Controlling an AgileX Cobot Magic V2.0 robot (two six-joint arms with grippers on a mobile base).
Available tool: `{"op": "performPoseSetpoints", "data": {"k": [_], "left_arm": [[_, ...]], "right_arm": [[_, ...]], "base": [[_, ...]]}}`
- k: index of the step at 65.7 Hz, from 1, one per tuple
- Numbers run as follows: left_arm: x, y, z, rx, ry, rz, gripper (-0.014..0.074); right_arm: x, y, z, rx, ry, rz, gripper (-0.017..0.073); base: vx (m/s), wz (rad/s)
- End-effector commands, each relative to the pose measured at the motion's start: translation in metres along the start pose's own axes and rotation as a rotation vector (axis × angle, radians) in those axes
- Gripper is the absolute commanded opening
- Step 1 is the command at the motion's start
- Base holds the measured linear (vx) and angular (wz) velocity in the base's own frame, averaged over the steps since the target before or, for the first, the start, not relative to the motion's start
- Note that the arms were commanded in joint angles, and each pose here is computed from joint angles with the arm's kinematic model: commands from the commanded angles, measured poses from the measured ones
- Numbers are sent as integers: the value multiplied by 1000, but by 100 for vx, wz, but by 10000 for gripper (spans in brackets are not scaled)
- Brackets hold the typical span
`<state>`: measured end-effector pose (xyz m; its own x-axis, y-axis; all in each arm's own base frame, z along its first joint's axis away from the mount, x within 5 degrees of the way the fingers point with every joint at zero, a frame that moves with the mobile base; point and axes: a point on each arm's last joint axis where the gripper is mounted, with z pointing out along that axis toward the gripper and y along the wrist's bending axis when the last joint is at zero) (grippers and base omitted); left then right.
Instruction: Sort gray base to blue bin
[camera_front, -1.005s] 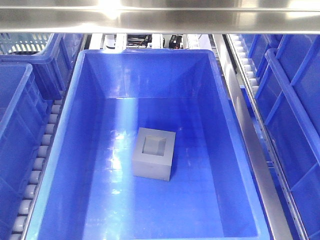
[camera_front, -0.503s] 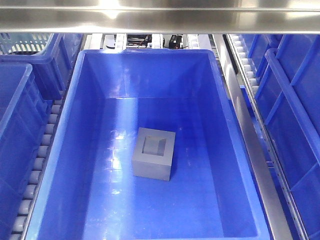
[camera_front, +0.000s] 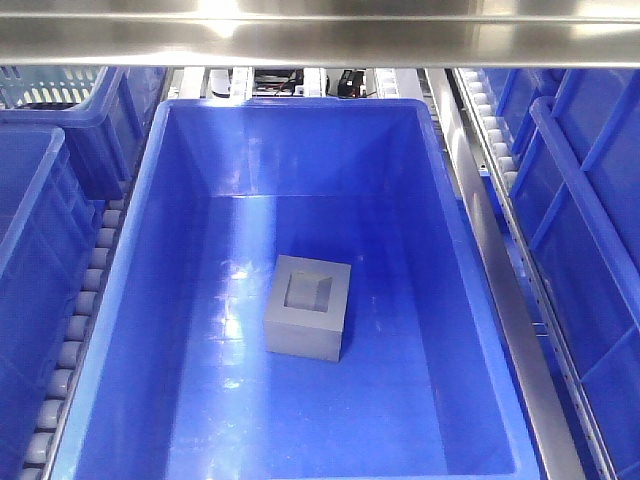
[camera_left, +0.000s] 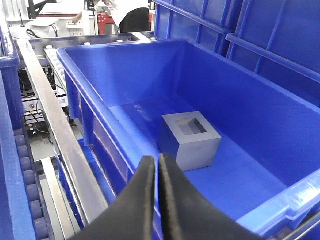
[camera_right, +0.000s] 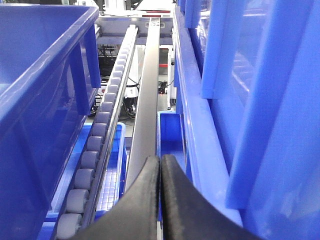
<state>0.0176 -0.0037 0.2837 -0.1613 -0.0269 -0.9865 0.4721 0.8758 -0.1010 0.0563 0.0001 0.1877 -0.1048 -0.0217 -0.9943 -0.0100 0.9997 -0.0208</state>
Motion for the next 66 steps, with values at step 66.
{"op": "performPoseSetpoints", "data": {"k": [66], "left_arm": [[72,31,40,-536,-328,36,-6]], "right_arm": [[-3,0,0,3,-72,-11,-9]], "base": [[0,0]]}}
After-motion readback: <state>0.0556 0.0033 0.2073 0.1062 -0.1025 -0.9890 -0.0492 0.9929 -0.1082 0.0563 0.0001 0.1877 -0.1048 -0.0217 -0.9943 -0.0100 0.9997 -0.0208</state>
